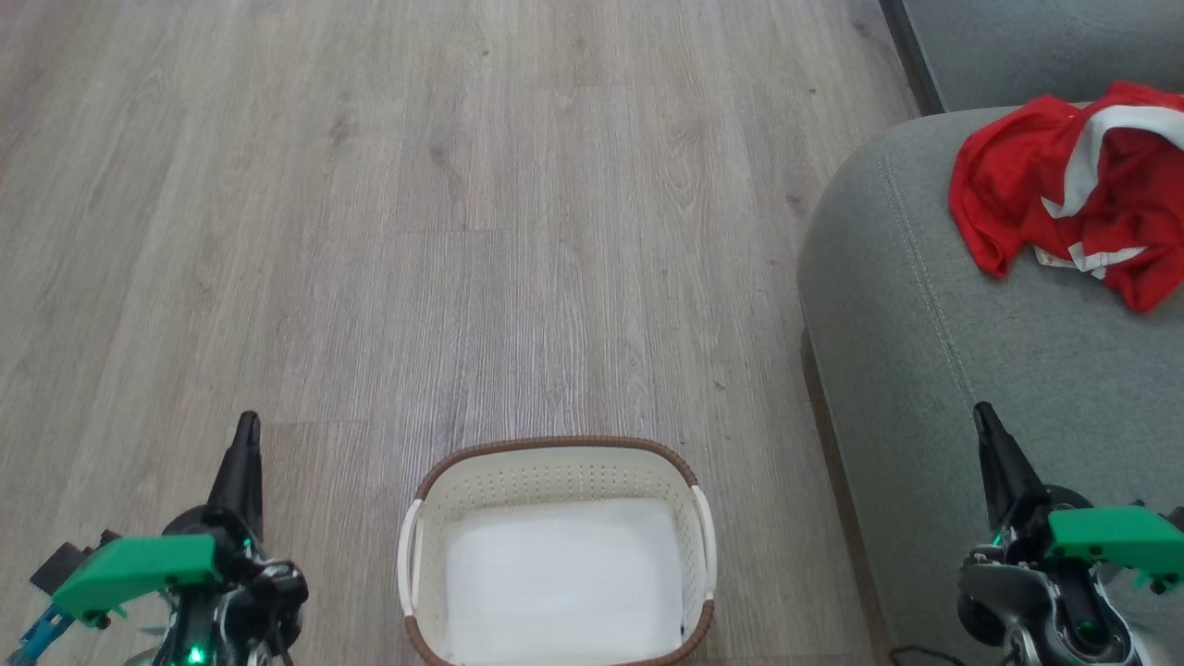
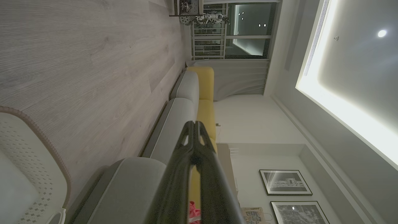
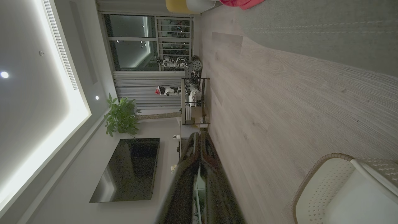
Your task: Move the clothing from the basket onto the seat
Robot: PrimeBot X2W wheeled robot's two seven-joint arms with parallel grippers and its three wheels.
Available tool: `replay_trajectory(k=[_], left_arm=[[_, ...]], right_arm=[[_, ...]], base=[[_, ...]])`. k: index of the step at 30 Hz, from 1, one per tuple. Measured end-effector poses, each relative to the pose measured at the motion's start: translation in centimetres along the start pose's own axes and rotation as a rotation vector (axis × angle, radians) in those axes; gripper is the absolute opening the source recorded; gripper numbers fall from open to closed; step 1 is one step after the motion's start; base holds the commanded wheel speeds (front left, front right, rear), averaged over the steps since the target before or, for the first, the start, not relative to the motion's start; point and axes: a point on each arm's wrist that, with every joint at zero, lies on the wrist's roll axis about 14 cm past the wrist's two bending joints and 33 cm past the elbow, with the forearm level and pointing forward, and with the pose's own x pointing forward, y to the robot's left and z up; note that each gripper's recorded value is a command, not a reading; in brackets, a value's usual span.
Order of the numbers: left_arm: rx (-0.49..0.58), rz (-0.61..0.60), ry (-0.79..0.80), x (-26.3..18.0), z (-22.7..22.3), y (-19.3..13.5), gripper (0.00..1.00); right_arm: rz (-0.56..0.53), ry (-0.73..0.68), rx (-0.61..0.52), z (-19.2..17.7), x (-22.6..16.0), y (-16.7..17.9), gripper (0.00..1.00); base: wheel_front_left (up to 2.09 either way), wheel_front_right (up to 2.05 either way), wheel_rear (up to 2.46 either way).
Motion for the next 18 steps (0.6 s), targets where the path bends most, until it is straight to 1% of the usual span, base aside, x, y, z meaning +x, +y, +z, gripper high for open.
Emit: replay_trajectory(k=[18], left_arm=[[0.0,0.0,0.0,0.0,0.0,0.0,0.0]], right_arm=[[0.0,0.0,0.0,-0.01,0.0,0.0,0.0]], base=[[0.0,0.0,0.0]])
